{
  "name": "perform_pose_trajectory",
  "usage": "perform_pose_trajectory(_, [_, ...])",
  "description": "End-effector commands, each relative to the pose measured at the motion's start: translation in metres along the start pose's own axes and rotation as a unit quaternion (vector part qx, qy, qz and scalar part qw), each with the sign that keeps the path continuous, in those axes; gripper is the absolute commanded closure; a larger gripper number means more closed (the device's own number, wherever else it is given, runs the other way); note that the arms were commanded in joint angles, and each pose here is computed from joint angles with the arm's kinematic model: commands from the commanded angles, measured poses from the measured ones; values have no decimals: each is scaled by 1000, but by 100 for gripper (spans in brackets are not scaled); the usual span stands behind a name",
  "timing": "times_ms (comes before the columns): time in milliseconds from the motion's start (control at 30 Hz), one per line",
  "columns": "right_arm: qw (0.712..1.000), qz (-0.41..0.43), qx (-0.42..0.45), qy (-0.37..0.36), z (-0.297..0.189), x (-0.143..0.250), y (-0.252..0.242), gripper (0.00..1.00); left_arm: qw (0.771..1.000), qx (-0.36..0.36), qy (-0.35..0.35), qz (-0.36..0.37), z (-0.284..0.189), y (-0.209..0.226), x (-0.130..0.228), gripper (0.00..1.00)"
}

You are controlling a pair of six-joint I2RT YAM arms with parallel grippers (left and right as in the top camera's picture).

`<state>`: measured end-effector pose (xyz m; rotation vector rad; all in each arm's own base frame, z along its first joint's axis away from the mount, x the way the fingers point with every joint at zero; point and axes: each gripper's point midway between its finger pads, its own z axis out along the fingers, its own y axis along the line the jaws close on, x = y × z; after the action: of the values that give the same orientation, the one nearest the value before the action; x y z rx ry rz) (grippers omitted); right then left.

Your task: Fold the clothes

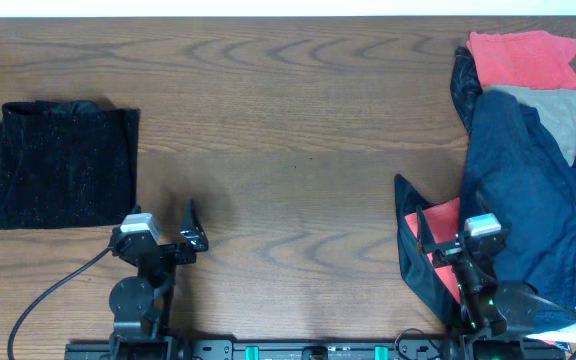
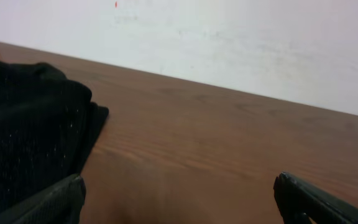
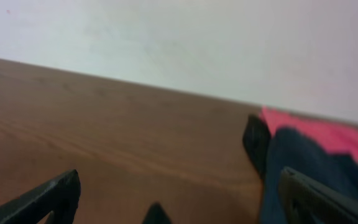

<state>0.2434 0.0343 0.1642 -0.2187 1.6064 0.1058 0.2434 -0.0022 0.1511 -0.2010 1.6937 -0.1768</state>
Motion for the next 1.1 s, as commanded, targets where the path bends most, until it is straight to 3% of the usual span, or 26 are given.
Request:
perform_pose_trajectory(0, [999, 24, 28, 4, -2, -10, -10, 1, 999, -6, 27, -19, -2, 0, 1, 2])
perform_pose_trajectory(200, [996, 39, 55, 51, -3, -21, -21, 1, 995, -4, 95, -19, -3, -11, -15, 2])
perform_pose_trajectory(433, [976, 51, 97, 187, 8, -12, -40, 1, 973, 24, 228, -32, 10, -35, -21, 2])
perform_pose_trajectory(667, [919, 53, 119, 373, 12, 25, -52, 1, 935, -7, 353, -41, 13, -34, -10, 2])
perform_pose_trajectory(900, [888, 83, 82, 445, 26, 61, -39, 1, 919, -18, 391, -43, 16, -30, 6, 2])
perform_pose_trajectory(1067, [831, 86, 238, 495, 10, 94, -82, 1, 917, -20, 397, -43, 17, -30, 9, 2])
